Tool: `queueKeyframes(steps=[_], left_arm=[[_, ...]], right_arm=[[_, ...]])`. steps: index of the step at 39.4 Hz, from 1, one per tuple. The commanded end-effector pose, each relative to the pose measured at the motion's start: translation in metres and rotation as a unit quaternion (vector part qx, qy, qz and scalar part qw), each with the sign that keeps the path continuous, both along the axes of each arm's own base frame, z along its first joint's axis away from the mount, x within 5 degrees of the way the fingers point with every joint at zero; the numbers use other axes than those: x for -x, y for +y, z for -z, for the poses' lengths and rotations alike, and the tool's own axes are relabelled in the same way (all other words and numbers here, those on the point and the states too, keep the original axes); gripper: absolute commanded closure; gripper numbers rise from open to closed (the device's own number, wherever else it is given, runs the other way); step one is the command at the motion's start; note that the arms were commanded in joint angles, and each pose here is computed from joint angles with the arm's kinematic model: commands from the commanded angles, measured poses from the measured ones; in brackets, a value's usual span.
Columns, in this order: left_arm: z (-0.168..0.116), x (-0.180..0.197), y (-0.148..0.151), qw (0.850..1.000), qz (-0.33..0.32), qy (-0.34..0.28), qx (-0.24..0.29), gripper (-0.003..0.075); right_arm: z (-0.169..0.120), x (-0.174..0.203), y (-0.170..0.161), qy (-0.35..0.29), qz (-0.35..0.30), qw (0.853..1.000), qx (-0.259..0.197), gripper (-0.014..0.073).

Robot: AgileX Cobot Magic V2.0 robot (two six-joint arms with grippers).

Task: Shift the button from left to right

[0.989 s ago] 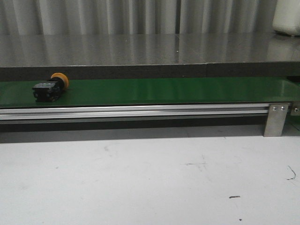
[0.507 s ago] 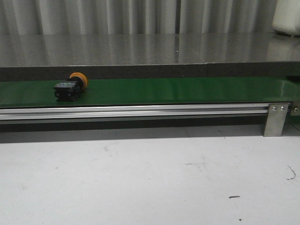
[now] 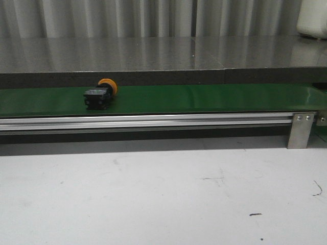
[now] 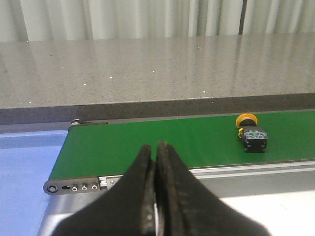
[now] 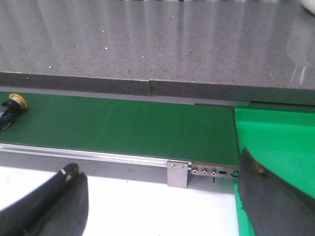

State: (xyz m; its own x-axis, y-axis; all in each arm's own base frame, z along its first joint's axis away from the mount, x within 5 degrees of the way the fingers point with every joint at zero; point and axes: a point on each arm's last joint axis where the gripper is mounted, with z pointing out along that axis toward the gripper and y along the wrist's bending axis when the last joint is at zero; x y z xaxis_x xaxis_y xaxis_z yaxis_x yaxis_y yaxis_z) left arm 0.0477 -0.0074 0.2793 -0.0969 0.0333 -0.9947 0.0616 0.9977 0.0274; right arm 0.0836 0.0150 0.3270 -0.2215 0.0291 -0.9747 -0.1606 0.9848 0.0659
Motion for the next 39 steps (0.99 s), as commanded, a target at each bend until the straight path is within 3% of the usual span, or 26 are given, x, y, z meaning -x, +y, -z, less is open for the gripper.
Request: queueKeyframes(steps=[1,39], left_arm=[[-0.0148,0.0002,0.0011,0.999,-0.006,-0.045,0.014,0.0741],[-0.0148,0.0002,0.0011,0.999,-0.006,-0.045,0.014,0.0741]], right_arm=[[-0.0189,-0.0015,-0.0002,-0.055,0.002,0.998,-0.008,-0.0038],[-0.0206,-0.0017,-0.0003,-0.064,0.003,0.998,-0.010,-0.0038]])
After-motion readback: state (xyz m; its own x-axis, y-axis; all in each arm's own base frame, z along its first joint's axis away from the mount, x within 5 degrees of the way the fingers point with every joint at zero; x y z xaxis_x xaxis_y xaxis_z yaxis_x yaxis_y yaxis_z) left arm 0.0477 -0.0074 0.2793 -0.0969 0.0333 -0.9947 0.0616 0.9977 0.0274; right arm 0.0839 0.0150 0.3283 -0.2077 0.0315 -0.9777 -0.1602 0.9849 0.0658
